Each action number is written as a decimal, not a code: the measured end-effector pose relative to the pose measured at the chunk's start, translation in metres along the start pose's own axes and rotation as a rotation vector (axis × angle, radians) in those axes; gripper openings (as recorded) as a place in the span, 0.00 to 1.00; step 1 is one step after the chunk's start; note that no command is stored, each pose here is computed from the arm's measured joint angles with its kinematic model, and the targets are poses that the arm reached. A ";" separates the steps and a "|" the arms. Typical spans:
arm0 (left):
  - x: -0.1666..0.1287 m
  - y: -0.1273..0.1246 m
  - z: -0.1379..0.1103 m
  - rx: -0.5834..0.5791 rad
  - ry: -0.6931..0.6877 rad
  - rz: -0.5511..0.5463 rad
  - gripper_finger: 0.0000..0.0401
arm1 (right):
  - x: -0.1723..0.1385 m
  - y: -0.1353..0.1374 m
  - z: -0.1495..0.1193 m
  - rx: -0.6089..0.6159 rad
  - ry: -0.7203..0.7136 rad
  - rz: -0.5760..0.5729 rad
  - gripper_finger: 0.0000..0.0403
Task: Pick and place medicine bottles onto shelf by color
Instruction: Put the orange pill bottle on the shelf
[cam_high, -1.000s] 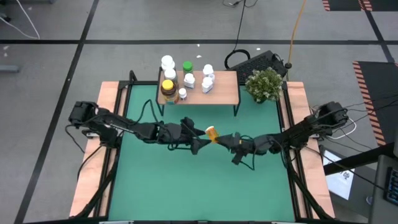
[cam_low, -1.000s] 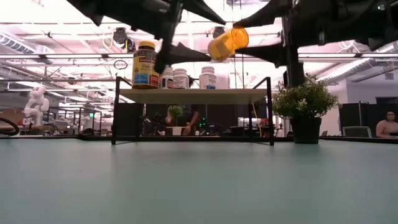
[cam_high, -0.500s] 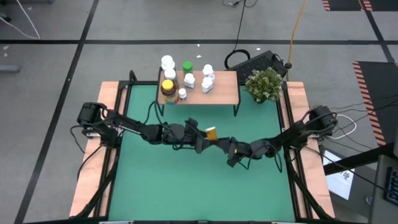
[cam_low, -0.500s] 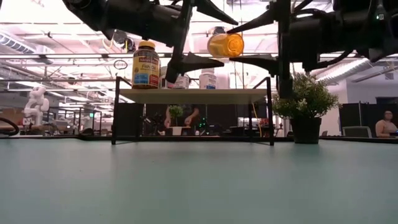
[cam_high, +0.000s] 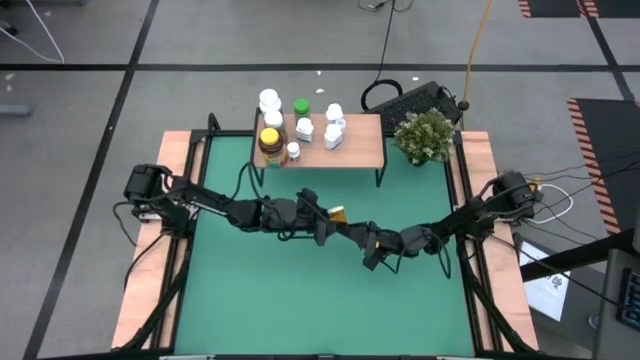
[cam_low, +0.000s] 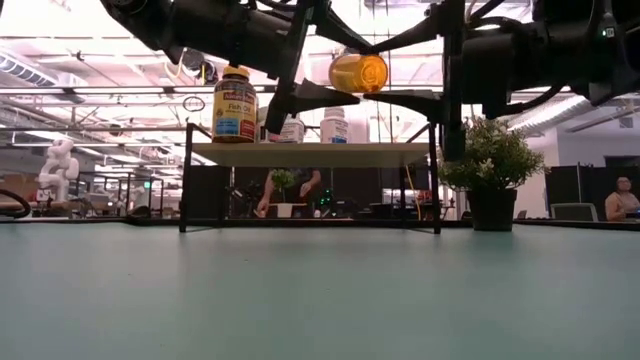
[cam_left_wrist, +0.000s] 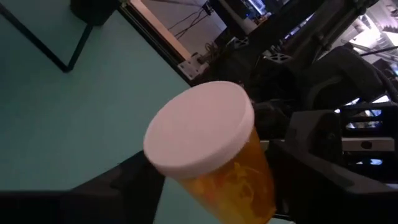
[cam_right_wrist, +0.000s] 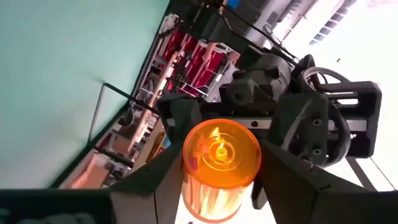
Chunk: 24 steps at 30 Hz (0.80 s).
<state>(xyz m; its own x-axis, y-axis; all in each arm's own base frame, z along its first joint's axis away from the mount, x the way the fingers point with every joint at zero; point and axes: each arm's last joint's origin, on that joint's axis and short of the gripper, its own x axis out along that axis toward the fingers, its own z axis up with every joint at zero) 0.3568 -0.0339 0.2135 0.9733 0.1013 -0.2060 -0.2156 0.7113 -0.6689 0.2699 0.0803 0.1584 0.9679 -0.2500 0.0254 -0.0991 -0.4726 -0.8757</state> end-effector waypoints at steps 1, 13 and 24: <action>0.000 0.000 0.000 -0.001 0.001 0.001 0.66 | 0.000 0.000 0.000 0.009 -0.003 0.001 0.45; -0.001 0.003 0.001 0.192 0.025 0.019 0.50 | 0.000 -0.001 0.000 0.831 -0.074 0.004 0.59; -0.008 0.004 -0.018 0.890 0.188 0.085 0.46 | -0.015 -0.039 -0.047 1.822 -0.265 0.105 0.69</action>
<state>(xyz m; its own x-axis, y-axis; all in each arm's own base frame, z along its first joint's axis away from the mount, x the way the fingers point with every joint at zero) 0.3465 -0.0445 0.1998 0.9112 0.1180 -0.3946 -0.0694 0.9884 0.1354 0.2483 0.0628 0.2147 0.9994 -0.0056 0.0334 0.0136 0.9691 -0.2462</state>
